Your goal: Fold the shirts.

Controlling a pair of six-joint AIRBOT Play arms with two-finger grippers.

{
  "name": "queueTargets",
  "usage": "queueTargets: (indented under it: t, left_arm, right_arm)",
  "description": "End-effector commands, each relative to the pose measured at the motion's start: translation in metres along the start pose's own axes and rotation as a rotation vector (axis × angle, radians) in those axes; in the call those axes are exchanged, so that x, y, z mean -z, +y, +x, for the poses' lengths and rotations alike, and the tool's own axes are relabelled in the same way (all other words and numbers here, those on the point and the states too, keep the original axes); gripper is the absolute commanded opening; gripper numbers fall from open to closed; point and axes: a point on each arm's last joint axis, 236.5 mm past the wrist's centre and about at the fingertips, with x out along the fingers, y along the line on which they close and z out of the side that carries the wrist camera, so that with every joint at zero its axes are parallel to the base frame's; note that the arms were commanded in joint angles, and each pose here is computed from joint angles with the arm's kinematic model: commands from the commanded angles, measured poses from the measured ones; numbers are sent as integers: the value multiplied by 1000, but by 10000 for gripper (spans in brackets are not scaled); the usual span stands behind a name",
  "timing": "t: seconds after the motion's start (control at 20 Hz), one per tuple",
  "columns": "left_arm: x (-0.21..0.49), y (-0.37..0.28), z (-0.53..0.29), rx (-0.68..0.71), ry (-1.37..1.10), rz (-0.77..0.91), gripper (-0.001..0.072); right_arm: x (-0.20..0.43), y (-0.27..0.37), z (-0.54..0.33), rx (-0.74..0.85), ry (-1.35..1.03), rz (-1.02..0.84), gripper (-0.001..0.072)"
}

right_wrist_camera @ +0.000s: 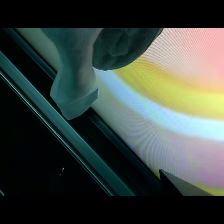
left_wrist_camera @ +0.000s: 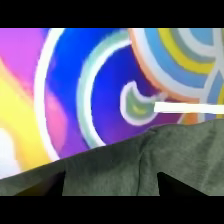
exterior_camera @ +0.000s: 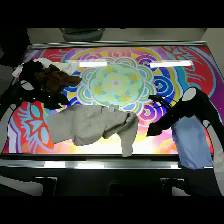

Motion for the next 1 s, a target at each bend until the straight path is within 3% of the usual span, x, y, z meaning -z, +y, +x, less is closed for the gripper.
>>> queueTargets:
  t: [0.0,0.15,0.25,0.35,0.4,0.5,0.7,0.9,0.95]
  left_arm:
    - [-3,-13,29,87,-1,21,704]
    - [5,-22,41,92,33,67,699]
    - [13,-30,44,100,59,109,592]
    - [26,-37,48,110,112,121,539]
    - [32,-37,50,115,139,121,341]
    - [41,-37,55,121,179,118,21]
    - [40,-32,43,126,177,106,24]
    - [35,-29,33,126,157,99,24]
    - [35,-29,32,126,155,100,25]
  right_arm:
    - [1,-1,6,-8,-3,4,702]
    - [1,-1,6,-8,-3,4,702]
    - [1,0,7,-11,-1,5,703]
    - [7,5,18,-18,35,-23,704]
    - [8,13,31,-27,58,-54,705]
    - [5,24,60,-18,72,-114,706]
    - [-9,45,107,-104,-50,-73,706]
    - [-21,46,138,-46,-112,-32,692]
    - [-26,43,142,-12,-128,-4,584]
